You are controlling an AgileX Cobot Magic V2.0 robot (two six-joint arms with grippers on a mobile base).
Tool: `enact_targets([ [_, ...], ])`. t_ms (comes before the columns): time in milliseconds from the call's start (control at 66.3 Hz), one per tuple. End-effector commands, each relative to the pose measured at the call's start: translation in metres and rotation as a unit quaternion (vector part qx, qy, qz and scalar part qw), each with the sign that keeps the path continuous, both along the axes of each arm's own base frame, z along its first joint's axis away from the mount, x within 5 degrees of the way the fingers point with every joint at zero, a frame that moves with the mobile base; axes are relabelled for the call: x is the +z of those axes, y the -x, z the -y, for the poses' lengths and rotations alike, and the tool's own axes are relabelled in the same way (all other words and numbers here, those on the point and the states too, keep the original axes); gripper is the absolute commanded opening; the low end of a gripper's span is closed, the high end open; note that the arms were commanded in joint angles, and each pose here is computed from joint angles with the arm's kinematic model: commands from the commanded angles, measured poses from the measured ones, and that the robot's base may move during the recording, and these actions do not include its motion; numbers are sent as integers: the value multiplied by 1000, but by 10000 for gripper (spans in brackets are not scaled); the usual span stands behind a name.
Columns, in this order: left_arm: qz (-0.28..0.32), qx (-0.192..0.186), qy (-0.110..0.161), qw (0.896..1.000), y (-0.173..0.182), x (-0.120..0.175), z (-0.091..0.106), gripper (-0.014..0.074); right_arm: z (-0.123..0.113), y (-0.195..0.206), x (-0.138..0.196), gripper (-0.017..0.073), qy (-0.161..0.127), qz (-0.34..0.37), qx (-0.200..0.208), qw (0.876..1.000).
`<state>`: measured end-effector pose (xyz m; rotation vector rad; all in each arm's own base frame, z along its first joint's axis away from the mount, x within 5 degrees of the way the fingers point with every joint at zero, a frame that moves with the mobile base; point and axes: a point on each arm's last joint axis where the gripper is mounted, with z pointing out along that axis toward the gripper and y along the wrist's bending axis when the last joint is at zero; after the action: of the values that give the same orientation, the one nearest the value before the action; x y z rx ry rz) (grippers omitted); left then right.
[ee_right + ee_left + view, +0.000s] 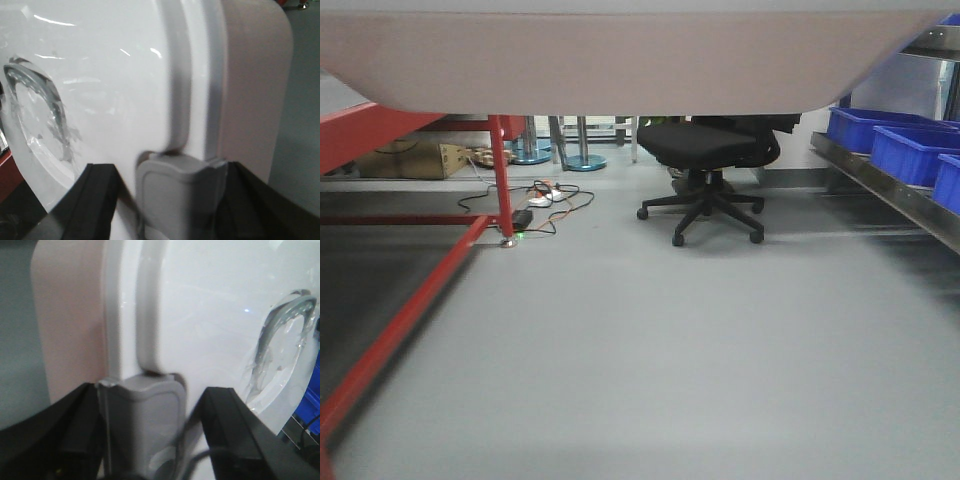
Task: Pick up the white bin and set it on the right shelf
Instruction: 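Turn the base toward the steel rack of blue crates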
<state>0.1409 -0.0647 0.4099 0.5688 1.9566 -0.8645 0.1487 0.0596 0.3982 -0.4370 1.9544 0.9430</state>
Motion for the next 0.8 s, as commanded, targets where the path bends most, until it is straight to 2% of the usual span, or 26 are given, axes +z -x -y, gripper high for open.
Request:
enact_targets([
  [0,13,-83,103,991,18,26,15,250,-15,19,30,390,-114,22,85,990],
  [784,13,-83,103,991,18,26,15,250,-15,19,30,390,-115,22,85,990],
])
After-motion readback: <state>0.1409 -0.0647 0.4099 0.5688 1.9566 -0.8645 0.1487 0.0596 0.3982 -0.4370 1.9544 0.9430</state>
